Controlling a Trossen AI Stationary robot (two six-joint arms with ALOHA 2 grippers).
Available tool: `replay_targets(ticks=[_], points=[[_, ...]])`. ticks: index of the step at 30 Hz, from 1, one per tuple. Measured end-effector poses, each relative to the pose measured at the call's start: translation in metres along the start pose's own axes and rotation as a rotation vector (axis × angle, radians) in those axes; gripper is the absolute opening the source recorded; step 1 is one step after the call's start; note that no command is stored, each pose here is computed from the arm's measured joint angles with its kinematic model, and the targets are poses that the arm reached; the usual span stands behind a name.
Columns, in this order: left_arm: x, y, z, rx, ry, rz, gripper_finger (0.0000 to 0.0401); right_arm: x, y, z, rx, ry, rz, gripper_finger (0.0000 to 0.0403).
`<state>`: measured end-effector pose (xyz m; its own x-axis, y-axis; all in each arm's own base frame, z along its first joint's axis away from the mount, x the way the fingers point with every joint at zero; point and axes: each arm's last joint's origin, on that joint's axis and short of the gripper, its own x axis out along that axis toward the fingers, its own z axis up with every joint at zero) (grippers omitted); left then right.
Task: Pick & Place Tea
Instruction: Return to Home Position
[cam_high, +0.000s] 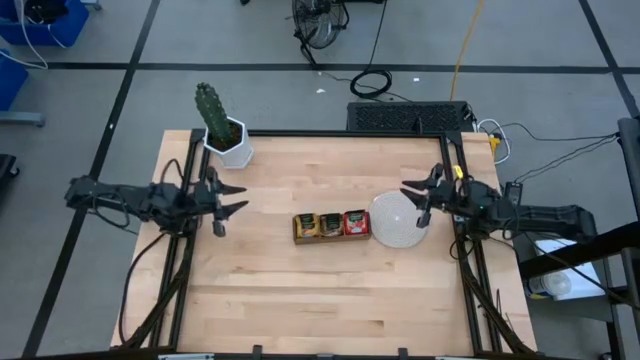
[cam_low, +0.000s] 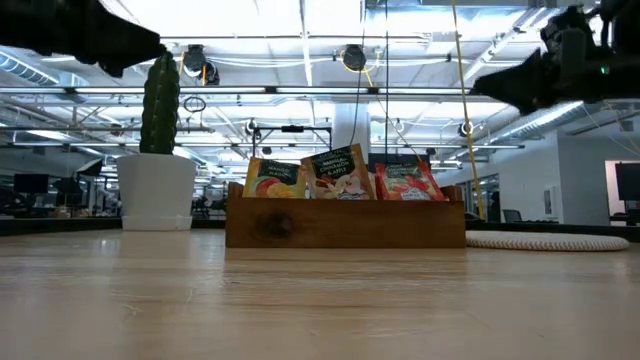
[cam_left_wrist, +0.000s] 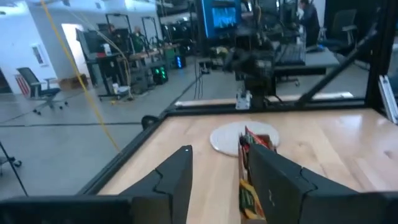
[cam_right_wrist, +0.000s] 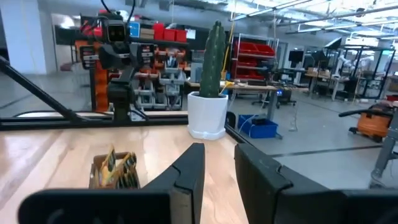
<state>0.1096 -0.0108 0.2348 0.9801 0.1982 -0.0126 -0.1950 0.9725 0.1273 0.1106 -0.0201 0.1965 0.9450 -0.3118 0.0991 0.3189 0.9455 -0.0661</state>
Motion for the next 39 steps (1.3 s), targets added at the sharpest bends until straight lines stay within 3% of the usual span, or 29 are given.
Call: replay_targets(ticks=[2,7,15,21,31,39], points=[[-0.005,0.002,-0.005,-0.005,-0.017,0.004,0.0157,-0.004,0.000,-0.011,0.017,-0.012,-0.001,0.0075],[-0.016,0.005,-0.014,-0.024,-0.029,0.005,0.0162,-0.009,-0.002,-0.005,0.043,-0.114,-0.034,0.0075],[-0.022,0.007,-0.023,-0.031,-0.004,0.004,0.0179,-0.009,-0.001,-0.013,0.029,-0.036,-0.026,0.0075],[-0.023,0.009,-0.026,-0.075,0.026,0.068,0.0172,-0.009,0.000,-0.022,0.035,0.057,-0.019,0.0075],[-0.023,0.009,-0.027,-0.033,0.032,0.090,0.0155,-0.009,0.000,-0.021,0.038,0.046,-0.020,0.0075],[-0.023,0.009,-0.027,-0.036,0.032,0.090,0.0163,-0.009,0.000,-0.021,0.038,0.046,-0.020,0.0075]])
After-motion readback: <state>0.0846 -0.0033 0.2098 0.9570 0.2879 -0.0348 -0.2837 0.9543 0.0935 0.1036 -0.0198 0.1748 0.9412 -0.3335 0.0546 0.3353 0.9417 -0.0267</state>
